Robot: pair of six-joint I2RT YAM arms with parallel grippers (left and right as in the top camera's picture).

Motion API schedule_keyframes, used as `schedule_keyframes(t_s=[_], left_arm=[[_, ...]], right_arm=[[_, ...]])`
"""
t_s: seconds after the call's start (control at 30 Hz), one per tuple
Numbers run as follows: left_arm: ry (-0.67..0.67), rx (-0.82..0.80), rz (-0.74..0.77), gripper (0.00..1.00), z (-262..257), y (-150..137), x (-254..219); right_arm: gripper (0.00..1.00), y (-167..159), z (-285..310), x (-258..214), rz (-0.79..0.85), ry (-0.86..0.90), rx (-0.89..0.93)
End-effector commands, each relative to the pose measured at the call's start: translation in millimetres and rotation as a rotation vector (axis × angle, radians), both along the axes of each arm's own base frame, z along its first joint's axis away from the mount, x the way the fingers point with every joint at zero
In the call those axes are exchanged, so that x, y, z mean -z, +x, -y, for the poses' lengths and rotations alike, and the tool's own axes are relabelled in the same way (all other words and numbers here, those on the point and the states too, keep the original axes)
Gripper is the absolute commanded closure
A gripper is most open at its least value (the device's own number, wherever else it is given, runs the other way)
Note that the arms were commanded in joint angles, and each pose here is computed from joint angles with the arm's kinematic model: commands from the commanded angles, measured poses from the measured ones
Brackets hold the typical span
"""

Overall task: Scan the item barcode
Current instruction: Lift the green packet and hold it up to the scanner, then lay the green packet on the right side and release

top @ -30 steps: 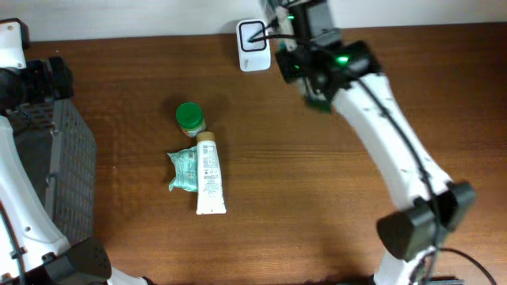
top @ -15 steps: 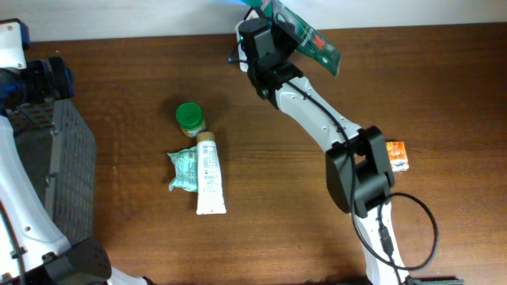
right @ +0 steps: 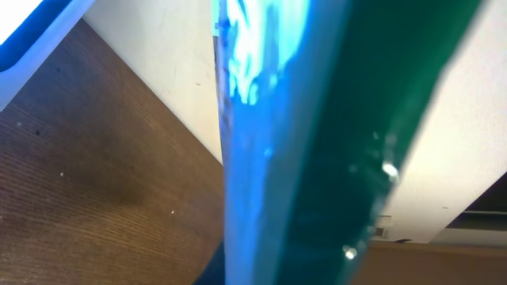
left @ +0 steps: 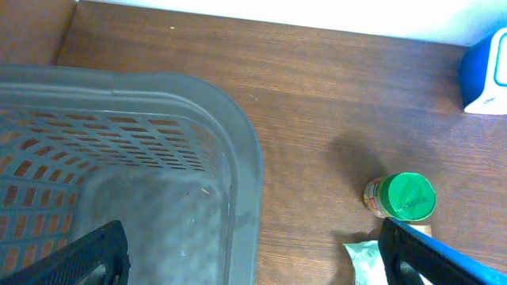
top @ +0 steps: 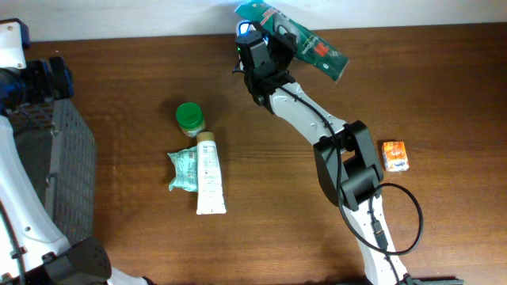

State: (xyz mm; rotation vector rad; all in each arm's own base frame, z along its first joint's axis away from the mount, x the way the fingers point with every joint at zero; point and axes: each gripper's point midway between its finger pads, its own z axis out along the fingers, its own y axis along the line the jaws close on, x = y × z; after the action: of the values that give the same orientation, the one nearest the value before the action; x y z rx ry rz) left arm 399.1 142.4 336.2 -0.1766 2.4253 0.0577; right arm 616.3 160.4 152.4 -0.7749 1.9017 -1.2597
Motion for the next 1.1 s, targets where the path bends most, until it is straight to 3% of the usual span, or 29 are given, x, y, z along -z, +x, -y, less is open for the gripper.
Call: schedule_keyframes(t_s=[0.0,0.23,0.47,0.6,0.8,1.07], left_arm=[[-0.013,-0.005,0.004,0.01,-0.2,-0.1,-0.1],[-0.013,-0.005,0.004,0.01,-0.1,-0.2,-0.1],[-0.013,-0.005,0.004,0.01,-0.1,-0.2,-0.1],[-0.013,-0.005,0.004,0.01,-0.2,-0.2,0.0],[-0.013,-0.005,0.004,0.01,-0.1,-0.2,-0.1],[-0.013,-0.005,0.004,0.01,-0.1,-0.2,-0.1]], right_arm=[[0.96,-2.2,1.0,-8.0,0.031,0.009,0.032],[0.96,-28.3,5.4,-47.2,0.015,0.284,0.027],[0.96,-92.1,36.3,-106.5,-0.139,0.949,0.044],[0.96,-133.0,74.7,-119.0,-0.273,1.239,0.133],[0.96,-184.6,161.6,-72.4,-0.466,1.385,0.449],[0.96,-211.2,216.0,12.6,-0.594,1.527,0.634]])
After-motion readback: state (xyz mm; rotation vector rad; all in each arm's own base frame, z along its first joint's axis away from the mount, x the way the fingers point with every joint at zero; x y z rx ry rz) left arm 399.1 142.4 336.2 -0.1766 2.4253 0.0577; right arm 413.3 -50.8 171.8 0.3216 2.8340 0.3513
